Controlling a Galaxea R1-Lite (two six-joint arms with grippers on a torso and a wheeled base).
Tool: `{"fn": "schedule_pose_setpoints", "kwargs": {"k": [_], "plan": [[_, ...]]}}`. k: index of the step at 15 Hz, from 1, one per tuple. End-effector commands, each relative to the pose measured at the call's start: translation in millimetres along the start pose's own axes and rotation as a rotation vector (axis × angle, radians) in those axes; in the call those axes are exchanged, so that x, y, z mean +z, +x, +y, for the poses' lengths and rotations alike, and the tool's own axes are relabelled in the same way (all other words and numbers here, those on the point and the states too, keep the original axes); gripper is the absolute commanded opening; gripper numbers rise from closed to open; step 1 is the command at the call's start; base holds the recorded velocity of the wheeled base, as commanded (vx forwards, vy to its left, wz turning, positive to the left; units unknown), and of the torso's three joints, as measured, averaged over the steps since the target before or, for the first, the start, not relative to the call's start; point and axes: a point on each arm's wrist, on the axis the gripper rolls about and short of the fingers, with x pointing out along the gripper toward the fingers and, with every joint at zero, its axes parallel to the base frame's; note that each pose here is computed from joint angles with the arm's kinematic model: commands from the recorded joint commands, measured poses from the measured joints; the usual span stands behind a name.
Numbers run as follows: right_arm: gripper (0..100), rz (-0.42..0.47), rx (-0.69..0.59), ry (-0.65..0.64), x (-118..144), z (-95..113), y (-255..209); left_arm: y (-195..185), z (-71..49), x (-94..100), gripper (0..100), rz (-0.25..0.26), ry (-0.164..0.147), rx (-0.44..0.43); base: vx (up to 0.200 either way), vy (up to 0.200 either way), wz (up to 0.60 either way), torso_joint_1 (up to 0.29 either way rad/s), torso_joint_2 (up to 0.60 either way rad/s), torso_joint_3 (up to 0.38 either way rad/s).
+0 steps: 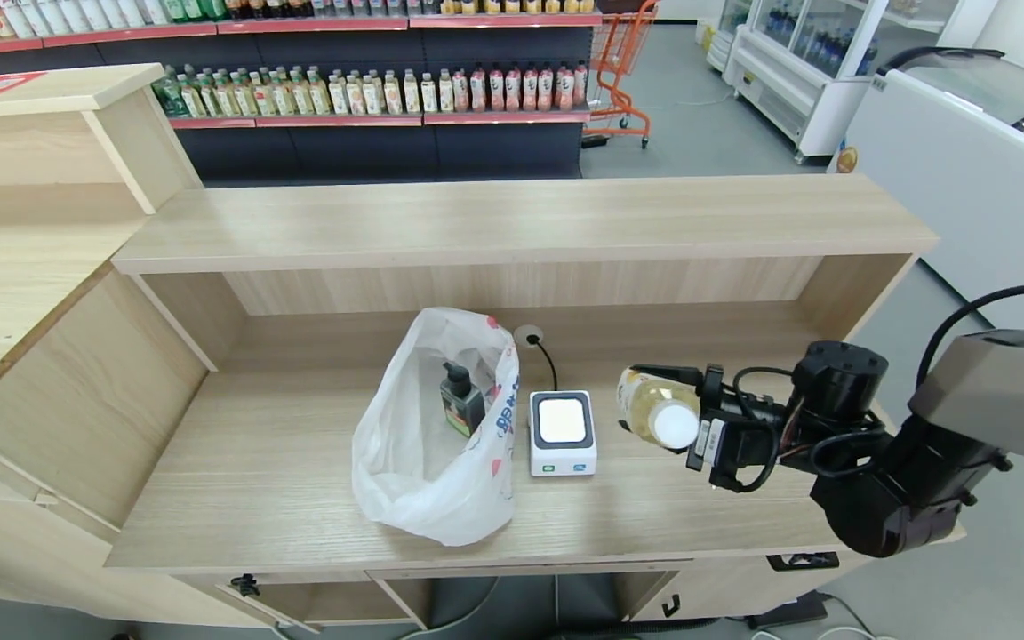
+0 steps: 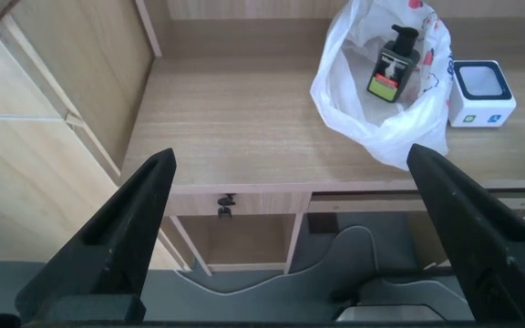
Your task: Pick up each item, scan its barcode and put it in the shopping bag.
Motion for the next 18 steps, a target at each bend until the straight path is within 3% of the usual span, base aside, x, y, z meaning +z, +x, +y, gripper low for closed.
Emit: {"fn": "schedule_pose_setpoints", "kwargs": {"k": [1, 18], "plan": [[0, -0.04, 0.042, 0.03, -8.9, 17.1, 10.1, 0.1, 0.0, 0.1, 100, 0.001, 0.0, 0.0, 0.0, 0.0, 0.0, 0.0, 0.0, 0.0], [0, -0.124, 0.018, -0.03, -57.8, 47.0, 76.3, 0.1, 0.0, 0.1, 100, 0.001, -0.001, 0.0, 0.0, 0.0, 0.0, 0.0, 0.0, 0.0]]}}
